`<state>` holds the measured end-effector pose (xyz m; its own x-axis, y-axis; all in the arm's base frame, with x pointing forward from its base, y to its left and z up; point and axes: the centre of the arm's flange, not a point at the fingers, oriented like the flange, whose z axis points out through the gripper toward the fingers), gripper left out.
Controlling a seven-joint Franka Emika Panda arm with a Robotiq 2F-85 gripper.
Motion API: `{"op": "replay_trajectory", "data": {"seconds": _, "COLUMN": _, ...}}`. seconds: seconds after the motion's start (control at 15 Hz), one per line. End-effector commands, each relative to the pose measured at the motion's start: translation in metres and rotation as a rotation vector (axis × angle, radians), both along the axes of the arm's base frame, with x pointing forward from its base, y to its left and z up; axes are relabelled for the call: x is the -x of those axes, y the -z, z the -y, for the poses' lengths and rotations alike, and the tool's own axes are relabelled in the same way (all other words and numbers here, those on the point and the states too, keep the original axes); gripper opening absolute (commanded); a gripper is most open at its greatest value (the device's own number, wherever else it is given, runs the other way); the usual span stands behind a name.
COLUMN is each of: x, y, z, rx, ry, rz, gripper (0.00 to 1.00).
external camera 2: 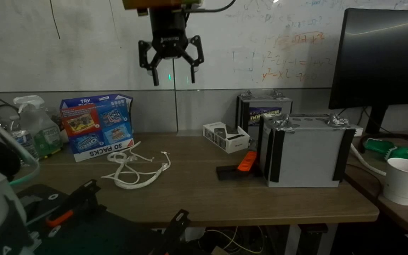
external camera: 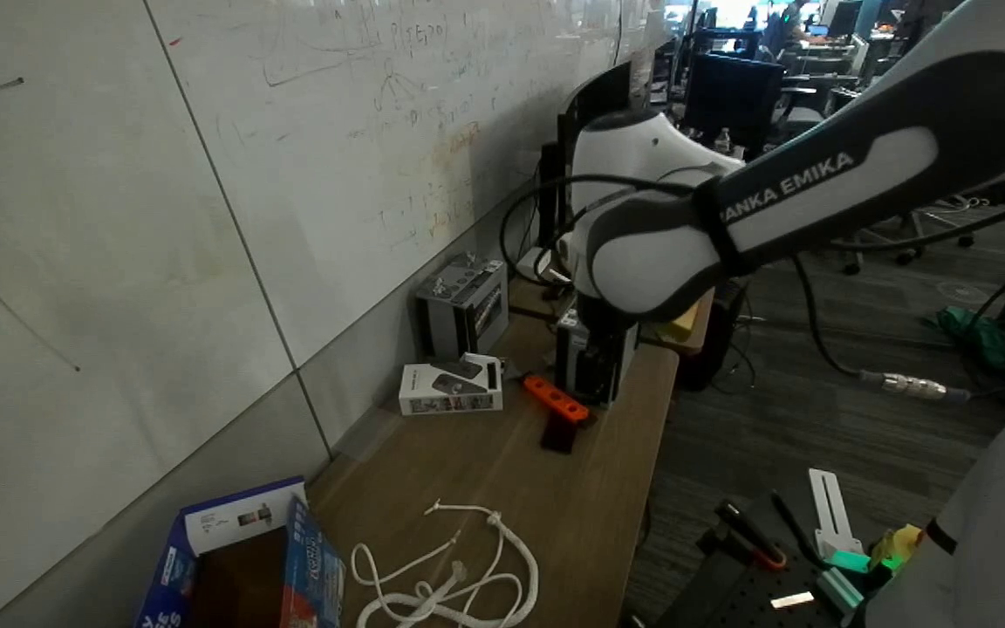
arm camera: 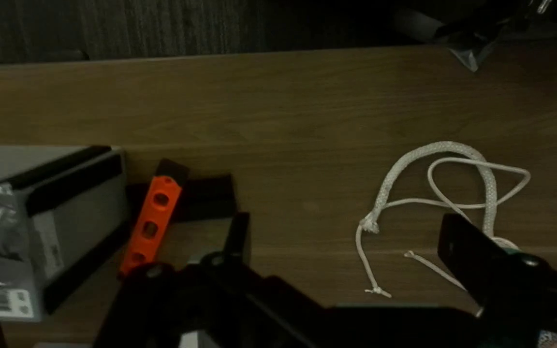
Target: Pick up the ropes from the table and put them in the box
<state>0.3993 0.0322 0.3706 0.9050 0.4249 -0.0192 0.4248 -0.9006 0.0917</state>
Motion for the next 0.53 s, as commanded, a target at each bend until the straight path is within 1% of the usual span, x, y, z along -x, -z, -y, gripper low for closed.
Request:
{"op": "replay_trajectory", "data": {"seconds": 0.0, "x": -0.025, "y": 0.056, "z": -0.054, "rx": -0.01, "ry": -0.183, "rz": 0.0, "gripper": 1.0}}
{"op": "replay_trajectory", "data": {"seconds": 0.27, "x": -0.04, "y": 0.117, "z": -0.114, "rx": -0.002, "ry": -0.372, "rz": -0.061, "gripper": 1.0}}
{"op": "replay_trajectory", "data": {"seconds": 0.47, "x": -0.049, "y": 0.15, "z": -0.149, "rx": -0.004, "ry": -0.471, "rz": -0.113, "gripper": 1.0}}
